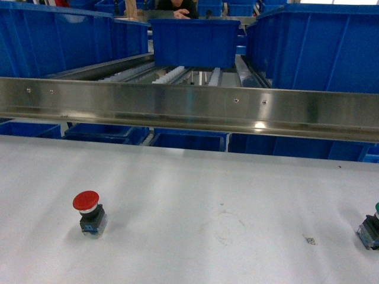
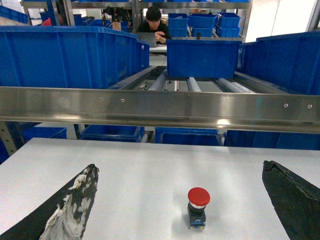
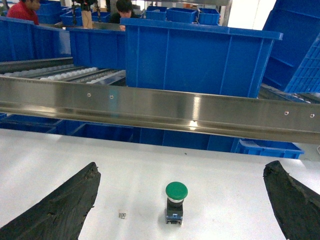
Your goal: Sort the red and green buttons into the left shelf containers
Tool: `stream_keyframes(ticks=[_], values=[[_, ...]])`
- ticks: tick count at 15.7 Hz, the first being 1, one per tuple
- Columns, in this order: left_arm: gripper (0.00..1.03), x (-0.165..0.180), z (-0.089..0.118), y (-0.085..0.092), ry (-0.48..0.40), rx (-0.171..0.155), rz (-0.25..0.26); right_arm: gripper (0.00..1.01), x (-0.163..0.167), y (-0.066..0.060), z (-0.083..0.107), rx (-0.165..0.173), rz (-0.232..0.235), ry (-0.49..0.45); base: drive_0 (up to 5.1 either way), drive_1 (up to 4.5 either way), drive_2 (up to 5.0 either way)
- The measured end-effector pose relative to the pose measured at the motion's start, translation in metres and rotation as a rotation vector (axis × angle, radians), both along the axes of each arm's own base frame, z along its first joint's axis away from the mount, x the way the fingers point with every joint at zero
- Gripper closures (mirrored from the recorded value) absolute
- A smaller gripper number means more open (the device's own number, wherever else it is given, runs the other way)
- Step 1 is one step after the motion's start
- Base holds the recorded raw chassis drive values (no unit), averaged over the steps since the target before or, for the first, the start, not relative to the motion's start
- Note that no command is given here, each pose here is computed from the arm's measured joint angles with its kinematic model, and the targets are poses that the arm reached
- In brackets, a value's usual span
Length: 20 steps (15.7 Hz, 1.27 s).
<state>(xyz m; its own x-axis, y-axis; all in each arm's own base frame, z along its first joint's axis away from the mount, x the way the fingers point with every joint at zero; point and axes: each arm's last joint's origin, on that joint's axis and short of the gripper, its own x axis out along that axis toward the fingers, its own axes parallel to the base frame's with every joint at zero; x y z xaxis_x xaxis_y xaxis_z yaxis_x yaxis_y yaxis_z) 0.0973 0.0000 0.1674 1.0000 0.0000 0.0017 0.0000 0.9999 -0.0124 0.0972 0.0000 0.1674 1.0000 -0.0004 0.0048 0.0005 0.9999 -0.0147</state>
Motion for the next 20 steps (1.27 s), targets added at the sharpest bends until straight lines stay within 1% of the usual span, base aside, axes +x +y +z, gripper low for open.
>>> stream_keyframes(ticks=[14, 15, 16, 17, 18, 19, 20], values=[[0.05, 0.000, 0.000, 0.000, 0.000, 0.000, 0.000, 0.03, 0.000, 0.000, 0.000, 0.000, 0.000, 0.000, 0.0, 0.00, 0.0], [0.05, 0.000, 0.000, 0.000, -0.004, 0.000, 0.000, 0.03, 0.002, 0.003, 0.006, -0.010, -0.013, -0.058, 0.0, 0.00, 0.0], [0.05, 0.003, 0.004, 0.005, -0.037, 0.007, -0.014, 0.03, 0.011, 0.011, 0.009, -0.021, 0.007, -0.067, 0.0, 0.00, 0.0], [0.05, 0.010, 0.007, 0.008, -0.048, 0.018, -0.011, 0.03, 0.022, 0.016, 0.008, -0.040, 0.015, -0.053, 0.0, 0.00, 0.0], [0.05, 0.019, 0.007, 0.007, -0.045, 0.025, -0.043, 0.03, 0.035, 0.018, 0.005, -0.062, 0.015, -0.035, 0.0, 0.00, 0.0], [0.05, 0.029, 0.006, 0.005, -0.034, 0.031, -0.067, 0.03, 0.049, 0.019, 0.003, -0.075, 0.011, -0.015, 0.0, 0.00, 0.0], [0.05, 0.043, 0.004, 0.001, -0.012, 0.040, -0.092, 0.03, 0.071, 0.020, 0.005, -0.085, 0.013, 0.006, 0.0, 0.00, 0.0]])
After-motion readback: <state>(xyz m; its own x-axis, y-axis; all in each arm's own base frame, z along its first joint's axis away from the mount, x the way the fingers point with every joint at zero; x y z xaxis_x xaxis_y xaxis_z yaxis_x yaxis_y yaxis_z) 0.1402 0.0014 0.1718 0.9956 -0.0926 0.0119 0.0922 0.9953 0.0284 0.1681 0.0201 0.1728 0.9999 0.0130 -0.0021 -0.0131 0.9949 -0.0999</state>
